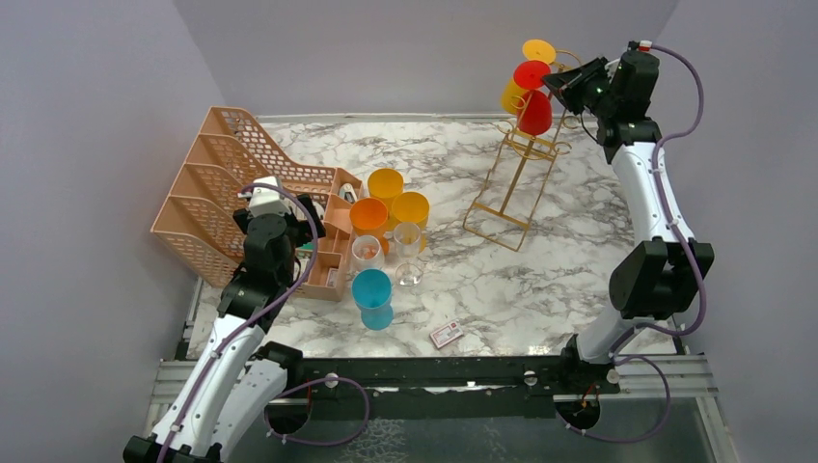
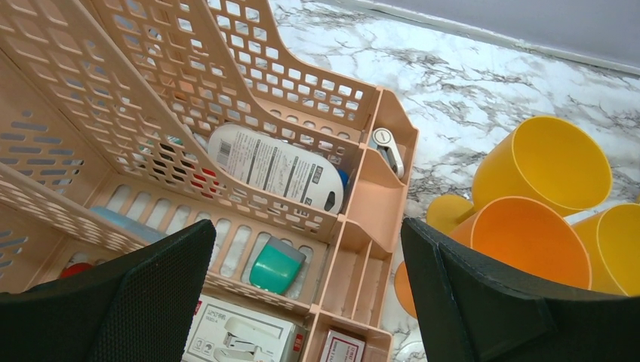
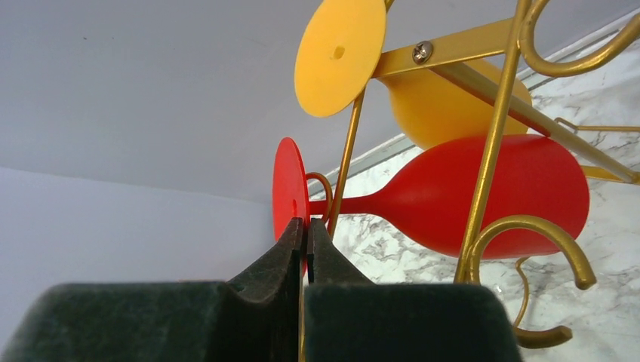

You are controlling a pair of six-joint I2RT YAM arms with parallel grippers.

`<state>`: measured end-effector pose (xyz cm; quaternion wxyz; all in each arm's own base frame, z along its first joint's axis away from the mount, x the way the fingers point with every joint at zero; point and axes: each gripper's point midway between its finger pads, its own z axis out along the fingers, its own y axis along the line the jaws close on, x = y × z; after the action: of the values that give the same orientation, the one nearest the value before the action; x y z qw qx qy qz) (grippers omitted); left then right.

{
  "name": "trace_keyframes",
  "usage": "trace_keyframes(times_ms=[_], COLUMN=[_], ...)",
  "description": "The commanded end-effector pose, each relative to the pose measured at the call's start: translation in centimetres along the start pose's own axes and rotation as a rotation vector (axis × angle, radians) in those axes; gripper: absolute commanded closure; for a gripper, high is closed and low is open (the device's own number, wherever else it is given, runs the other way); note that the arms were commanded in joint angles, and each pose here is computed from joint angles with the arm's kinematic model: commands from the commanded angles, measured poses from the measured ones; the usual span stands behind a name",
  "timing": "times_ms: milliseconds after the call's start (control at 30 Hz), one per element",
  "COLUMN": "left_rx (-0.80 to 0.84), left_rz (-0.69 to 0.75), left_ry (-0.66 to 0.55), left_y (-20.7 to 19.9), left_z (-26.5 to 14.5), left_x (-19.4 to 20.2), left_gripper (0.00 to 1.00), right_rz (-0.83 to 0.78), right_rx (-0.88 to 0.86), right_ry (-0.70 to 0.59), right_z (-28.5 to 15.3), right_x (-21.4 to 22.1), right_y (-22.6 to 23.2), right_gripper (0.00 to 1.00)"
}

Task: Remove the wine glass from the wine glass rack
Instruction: Pick up the wine glass from the wine rack.

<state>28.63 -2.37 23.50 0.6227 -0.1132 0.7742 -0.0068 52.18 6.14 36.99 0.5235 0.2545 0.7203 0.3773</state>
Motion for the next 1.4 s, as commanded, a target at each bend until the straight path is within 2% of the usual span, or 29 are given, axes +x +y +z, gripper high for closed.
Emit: trace_keyframes(times_ms=[0,267,700,1067,1367], left_rx=[-0.001,-0.003,0.0,0.002,0.008], left_rz=[0.015,0.02,0.023,0.025,0.021], left_ry=[0.005,0.012,0.011,0.015,0.002], left_y=[0.0,0.0,0.0,0.0,-0.1], left_z=[0.1,0.1,0.1,0.2,0.0], left_x=[-0.3,-0.2,-0.2,-0.1,-0.4], left_gripper=[0.01,0.01,0.01,0.01,0.01], right_rz=[0.064,0.164,0.295,0.217,0.257], right_rx=[-0.025,-0.092,-0.167,-0.186,-0.189], right_ry=[-0.004,0.022,-0.007,-0.011,0.001], right_z=[-0.7,-1.0,-1.5,-1.9,-1.2], right_x=[-0.6,-0.4,-1.7,-2.0,-1.5], right_y=[0.5,1.9,4.1,5.2,5.4], right_gripper=[0.99,0.99,0.99,0.99,0.99])
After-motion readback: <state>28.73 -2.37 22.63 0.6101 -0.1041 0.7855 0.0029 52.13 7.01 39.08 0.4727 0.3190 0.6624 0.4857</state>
